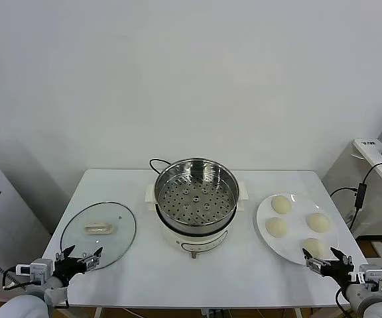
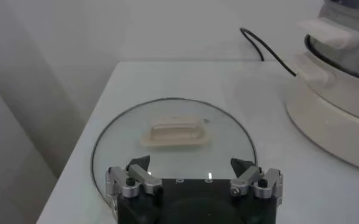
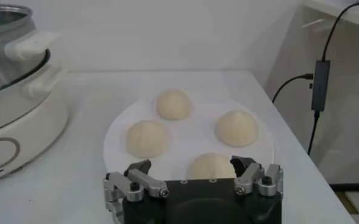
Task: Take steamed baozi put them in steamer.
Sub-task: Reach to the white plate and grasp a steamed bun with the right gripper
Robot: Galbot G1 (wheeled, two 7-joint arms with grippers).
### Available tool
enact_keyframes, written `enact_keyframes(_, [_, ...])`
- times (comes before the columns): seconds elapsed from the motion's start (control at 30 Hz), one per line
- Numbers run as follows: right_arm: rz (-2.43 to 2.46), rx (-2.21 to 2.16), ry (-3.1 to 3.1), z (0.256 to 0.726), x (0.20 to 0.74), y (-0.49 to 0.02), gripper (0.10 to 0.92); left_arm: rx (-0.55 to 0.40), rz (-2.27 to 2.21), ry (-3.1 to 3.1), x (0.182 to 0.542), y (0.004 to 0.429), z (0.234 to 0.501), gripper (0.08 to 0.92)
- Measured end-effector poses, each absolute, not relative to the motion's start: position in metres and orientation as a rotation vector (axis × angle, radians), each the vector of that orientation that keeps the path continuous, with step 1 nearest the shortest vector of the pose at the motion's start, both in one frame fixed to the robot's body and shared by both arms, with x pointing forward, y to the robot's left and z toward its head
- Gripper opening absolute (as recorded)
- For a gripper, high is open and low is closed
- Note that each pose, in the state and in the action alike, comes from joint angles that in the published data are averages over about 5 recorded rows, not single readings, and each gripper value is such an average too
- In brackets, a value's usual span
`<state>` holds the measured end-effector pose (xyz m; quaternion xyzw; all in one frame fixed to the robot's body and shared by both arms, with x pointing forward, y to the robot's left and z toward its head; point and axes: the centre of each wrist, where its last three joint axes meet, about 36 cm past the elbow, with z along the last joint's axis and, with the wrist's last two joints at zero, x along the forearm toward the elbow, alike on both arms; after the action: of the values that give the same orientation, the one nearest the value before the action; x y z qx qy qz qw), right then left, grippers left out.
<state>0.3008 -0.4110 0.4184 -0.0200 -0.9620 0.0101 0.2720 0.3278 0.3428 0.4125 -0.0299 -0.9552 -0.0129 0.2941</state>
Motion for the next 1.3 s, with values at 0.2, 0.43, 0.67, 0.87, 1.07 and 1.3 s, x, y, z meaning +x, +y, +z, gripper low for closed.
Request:
enact_keyframes(0.2, [0.033, -0.051, -2.588, 0.420, 0.302, -0.411, 0.823, -0.079, -0.035, -2.543, 0.328, 0.343, 0.413, 0.823])
enact_keyframes(0.43, [0.045, -0.050, -2.587, 0.421, 0.305, -0.412, 0.823, -0.076, -0.036, -2.540, 0.329, 0.344, 0.412, 0.823])
enact_keyframes(0.67, [0.180, -0.022, -2.625, 0.424, 0.315, -0.422, 0.823, -0.079, -0.036, -2.537, 0.328, 0.345, 0.412, 0.823])
enact_keyframes(0.87, [0.489, 0.040, -2.669, 0.434, 0.339, -0.434, 0.823, -0.085, -0.036, -2.543, 0.331, 0.344, 0.415, 0.823])
enact_keyframes(1.07, [0.896, 0.113, -2.666, 0.452, 0.370, -0.451, 0.823, -0.101, -0.047, -2.537, 0.335, 0.342, 0.416, 0.823])
enact_keyframes(1.3, [1.323, 0.222, -2.561, 0.473, 0.407, -0.472, 0.823, -0.119, -0.051, -2.536, 0.338, 0.340, 0.417, 0.823])
